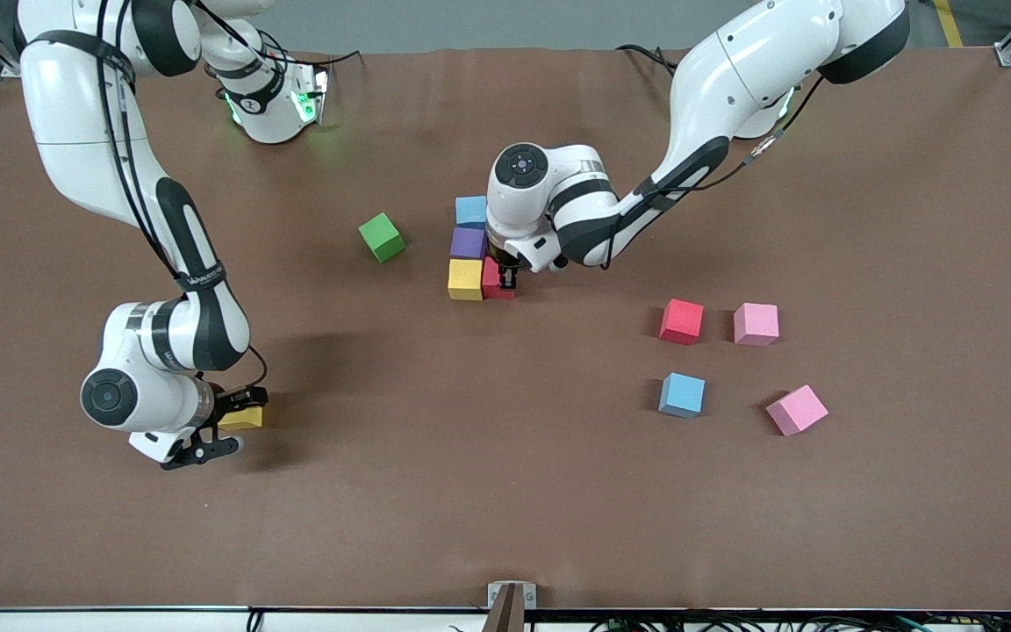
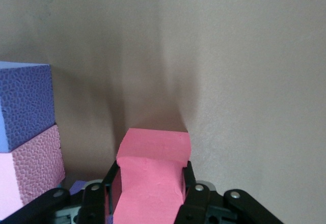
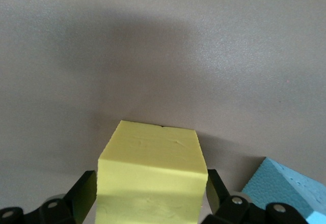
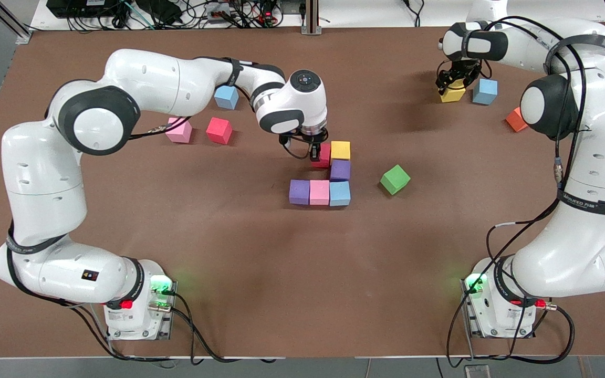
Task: Arrange 11 blocks into digit 3
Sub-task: 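Open the left gripper to release the red cube beside the yellow cube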
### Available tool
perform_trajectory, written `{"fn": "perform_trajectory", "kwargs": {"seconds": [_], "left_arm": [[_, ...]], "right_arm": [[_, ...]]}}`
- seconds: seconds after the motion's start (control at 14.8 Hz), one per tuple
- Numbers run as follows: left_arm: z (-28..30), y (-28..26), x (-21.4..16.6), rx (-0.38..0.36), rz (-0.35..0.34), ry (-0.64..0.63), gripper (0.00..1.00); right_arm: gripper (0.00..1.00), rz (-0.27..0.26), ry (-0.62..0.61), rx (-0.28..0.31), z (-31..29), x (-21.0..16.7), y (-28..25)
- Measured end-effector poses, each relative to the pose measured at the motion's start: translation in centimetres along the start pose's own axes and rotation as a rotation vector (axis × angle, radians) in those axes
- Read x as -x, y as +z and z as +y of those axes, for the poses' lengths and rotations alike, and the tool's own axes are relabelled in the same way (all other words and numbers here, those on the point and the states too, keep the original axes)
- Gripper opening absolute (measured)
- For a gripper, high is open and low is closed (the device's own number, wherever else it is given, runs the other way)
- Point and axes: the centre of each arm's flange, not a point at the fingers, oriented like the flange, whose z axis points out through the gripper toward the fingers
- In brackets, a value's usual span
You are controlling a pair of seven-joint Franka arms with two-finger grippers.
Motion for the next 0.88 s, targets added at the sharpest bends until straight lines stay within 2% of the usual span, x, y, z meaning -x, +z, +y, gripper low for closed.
{"fn": "perform_trajectory", "kwargs": {"seconds": [0.34, 0.74, 0.88], "left_arm": [[0.05, 0.01, 0.02, -0.001, 0.0, -0.003, 0.5], [0.47, -0.15, -0.04, 0.004, -0.003, -0.01, 0.5], [0.59, -0.19, -0.05, 0.005, -0.003, -0.012, 0.54]], "right_arm": [[0.89, 0.0, 0.003, 0.0, 0.0, 0.0, -0.02], [0.93, 0.001, 0.002, -0.002, -0.1, 0.02, -0.88], [0.92, -0.003, 0.001, -0.004, -0.14, 0.07, -0.95]]}}
